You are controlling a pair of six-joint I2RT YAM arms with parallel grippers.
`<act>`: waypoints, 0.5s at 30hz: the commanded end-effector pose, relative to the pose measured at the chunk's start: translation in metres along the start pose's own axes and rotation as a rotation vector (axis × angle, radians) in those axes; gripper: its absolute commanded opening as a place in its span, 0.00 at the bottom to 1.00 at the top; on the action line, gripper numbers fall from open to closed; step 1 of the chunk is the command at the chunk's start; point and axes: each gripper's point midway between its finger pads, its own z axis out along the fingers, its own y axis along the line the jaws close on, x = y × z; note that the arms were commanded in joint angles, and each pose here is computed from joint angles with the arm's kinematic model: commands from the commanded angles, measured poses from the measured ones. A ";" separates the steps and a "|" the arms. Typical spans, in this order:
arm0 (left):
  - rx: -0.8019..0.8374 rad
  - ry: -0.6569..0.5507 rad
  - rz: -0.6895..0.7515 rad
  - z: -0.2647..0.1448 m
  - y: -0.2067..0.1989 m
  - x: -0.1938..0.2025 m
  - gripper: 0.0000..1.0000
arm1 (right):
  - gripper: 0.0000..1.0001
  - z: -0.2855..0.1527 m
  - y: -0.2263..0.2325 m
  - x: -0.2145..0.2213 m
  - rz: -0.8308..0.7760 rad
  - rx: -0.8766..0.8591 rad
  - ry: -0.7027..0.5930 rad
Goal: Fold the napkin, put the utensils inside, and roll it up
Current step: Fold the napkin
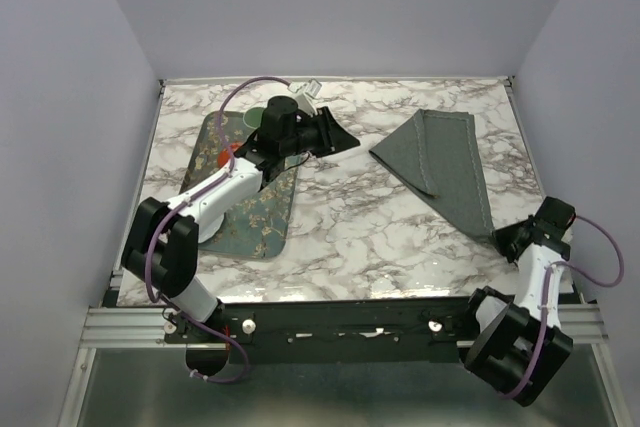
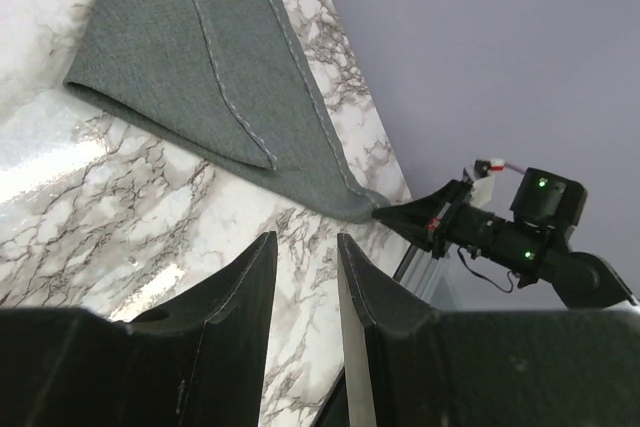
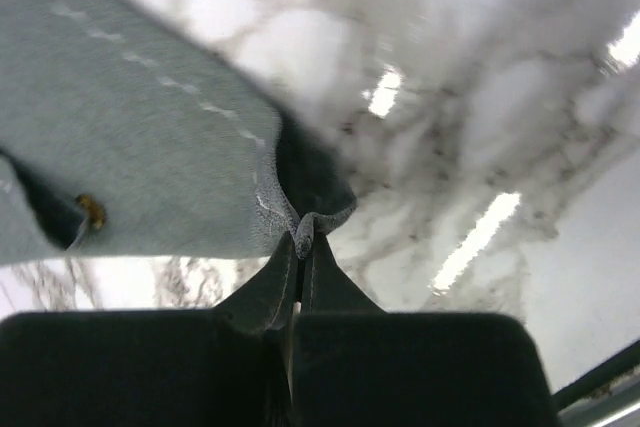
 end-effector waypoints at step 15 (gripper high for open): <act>-0.069 0.052 0.028 0.012 0.009 0.025 0.38 | 0.01 -0.066 0.226 0.018 -0.890 -0.589 -0.058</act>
